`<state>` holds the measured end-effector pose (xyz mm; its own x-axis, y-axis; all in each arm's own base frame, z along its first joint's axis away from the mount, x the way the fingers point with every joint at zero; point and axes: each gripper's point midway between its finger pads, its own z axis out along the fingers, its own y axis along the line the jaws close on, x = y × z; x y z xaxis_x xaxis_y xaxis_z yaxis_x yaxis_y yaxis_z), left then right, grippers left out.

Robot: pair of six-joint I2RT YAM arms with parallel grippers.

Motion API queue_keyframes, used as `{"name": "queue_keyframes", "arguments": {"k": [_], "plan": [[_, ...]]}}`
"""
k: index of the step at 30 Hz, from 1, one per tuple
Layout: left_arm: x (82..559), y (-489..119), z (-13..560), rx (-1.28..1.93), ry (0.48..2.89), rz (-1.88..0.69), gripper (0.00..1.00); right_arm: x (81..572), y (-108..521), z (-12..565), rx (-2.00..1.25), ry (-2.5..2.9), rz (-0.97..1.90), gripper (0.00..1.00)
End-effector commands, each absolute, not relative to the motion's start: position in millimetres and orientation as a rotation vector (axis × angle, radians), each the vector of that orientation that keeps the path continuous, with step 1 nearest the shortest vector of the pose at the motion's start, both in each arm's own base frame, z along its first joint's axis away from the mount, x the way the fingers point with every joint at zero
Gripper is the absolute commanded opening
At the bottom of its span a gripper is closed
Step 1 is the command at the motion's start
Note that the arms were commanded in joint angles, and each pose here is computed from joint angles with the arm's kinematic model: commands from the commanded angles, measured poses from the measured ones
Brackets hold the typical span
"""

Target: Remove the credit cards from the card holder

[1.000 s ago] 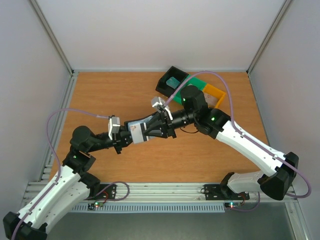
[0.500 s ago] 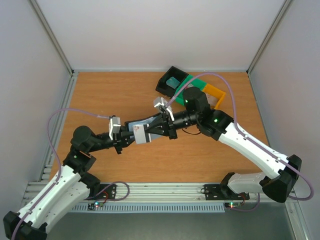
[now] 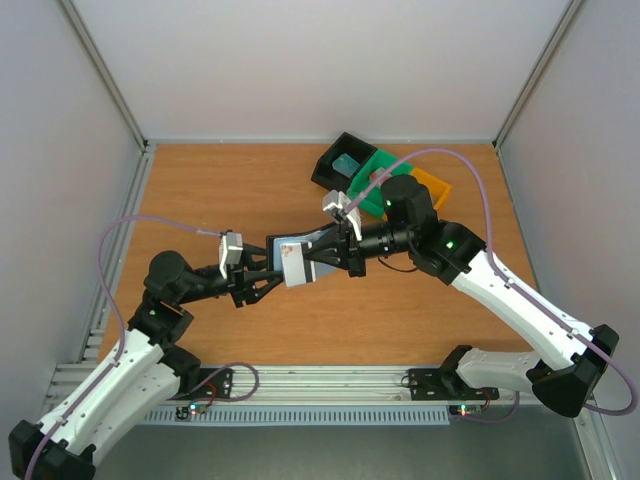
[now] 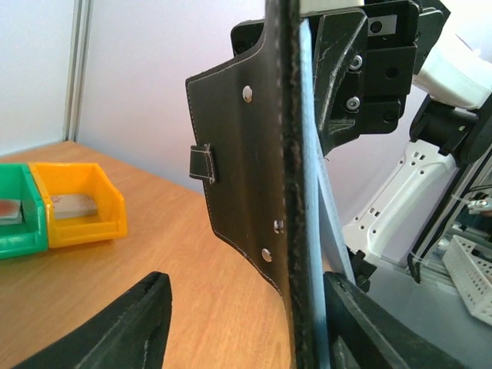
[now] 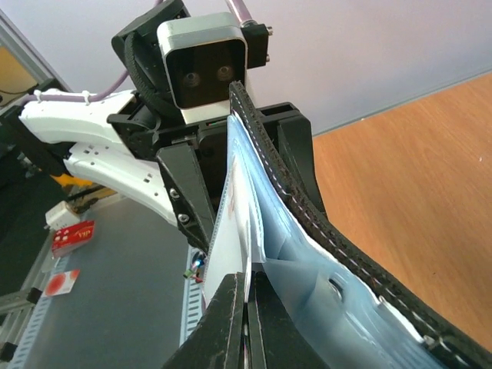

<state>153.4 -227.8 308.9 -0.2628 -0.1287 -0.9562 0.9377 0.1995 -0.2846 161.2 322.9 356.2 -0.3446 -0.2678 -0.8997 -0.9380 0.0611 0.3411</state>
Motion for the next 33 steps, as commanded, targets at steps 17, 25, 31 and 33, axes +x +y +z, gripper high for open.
{"name": "queue_keyframes", "arguments": {"k": [17, 25, 31, 33], "plan": [[142.7, -225.5, 328.5, 0.881, 1.316, -1.318, 0.76, 173.4, 316.2, 349.8, -1.261, 1.730, 1.172, 0.01], [148.6, -227.1, 323.8, 0.865, 1.341, -1.326, 0.62, 166.5, 326.1, 360.7, -1.288, 1.672, 1.289, 0.01], [151.8, -227.8, 320.5, 0.851, 1.352, -1.313, 0.31, 167.5, 332.8, 358.8, -1.295, 1.664, 1.336, 0.01], [153.5, -227.8, 318.8, 0.836, 1.363, -1.314, 0.17, 168.5, 333.8, 358.4, -1.297, 1.664, 1.339, 0.01]]}}
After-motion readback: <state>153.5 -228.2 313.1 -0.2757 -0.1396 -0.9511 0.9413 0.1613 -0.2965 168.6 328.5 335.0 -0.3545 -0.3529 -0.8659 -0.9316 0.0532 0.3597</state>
